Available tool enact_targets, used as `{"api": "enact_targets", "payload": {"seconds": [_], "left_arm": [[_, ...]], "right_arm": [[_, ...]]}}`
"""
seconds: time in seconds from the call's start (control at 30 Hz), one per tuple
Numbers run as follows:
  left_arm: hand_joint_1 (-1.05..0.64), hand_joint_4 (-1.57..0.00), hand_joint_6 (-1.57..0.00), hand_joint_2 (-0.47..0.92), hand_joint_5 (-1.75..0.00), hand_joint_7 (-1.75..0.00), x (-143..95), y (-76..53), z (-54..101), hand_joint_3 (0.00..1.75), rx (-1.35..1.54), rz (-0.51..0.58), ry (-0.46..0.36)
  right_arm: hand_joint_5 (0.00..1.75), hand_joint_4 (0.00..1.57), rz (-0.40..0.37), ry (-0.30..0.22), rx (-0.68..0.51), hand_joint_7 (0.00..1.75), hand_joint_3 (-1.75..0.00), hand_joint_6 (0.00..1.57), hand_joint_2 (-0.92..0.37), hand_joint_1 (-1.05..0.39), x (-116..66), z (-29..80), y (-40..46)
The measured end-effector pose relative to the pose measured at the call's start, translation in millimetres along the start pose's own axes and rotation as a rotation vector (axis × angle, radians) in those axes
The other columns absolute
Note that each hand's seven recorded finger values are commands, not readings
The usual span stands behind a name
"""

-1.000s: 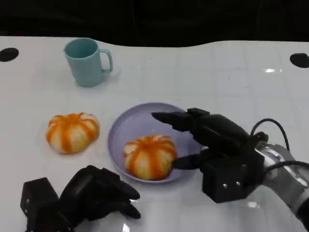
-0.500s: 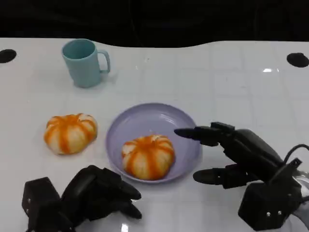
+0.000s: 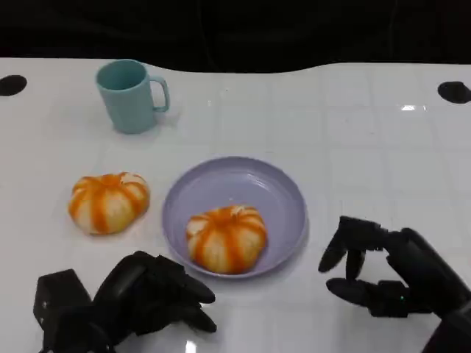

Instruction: Grasp the bread from the table and place it into the plate.

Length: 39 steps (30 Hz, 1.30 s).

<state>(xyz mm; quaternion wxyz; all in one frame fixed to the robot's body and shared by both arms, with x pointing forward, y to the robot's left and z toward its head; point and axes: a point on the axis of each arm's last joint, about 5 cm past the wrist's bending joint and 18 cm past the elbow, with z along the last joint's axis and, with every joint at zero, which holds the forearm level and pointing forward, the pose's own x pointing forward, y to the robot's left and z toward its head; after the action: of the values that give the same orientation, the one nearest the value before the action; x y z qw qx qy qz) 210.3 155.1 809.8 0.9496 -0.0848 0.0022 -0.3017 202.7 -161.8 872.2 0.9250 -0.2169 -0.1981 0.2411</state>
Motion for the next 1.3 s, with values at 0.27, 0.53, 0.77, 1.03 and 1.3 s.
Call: {"api": "enact_targets", "payload": {"seconds": [0.27,0.53,0.77,1.03,1.3], "left_arm": [[-1.05,-1.54,-1.53,0.82,-0.24,-0.01,0,0.2,0.1,0.0,-0.006,0.003,0.0],[-1.05,-1.53,-1.52,0.83,-0.23,0.0,0,0.5,0.1,0.0,-0.005,0.004,0.0],[-1.05,-1.54,-1.52,0.82,-0.23,0.0,0,0.8,0.3,0.0,-0.003,0.004,-0.002],[-1.05,-1.55,-1.53,0.82,-0.23,-0.01,0,1.2,0.3,0.0,-0.004,0.007,-0.002],[-1.05,-1.54,-1.52,0.83,-0.23,0.0,-2,2.6,0.1,0.0,-0.002,0.011,0.004]], "right_arm": [[1.75,0.76,-0.031,-0.017,0.049,1.75,-0.39,0.57,-0.92,-0.46,-13.2,4.9,1.8],[1.75,0.79,-0.04,-0.009,0.065,1.75,-0.39,0.58,-0.92,-0.46,-17.7,4.6,4.0],[1.75,0.88,-0.072,-0.025,0.08,1.75,-0.36,0.68,-0.92,-0.47,-17.1,4.6,7.3],[1.75,0.95,-0.115,-0.041,0.086,1.75,-0.35,0.73,-0.92,-0.49,-20.7,0.9,15.4],[1.75,0.95,-0.123,-0.027,0.087,1.75,-0.34,0.73,-0.92,-0.48,-21.8,-2.3,18.4]]}}
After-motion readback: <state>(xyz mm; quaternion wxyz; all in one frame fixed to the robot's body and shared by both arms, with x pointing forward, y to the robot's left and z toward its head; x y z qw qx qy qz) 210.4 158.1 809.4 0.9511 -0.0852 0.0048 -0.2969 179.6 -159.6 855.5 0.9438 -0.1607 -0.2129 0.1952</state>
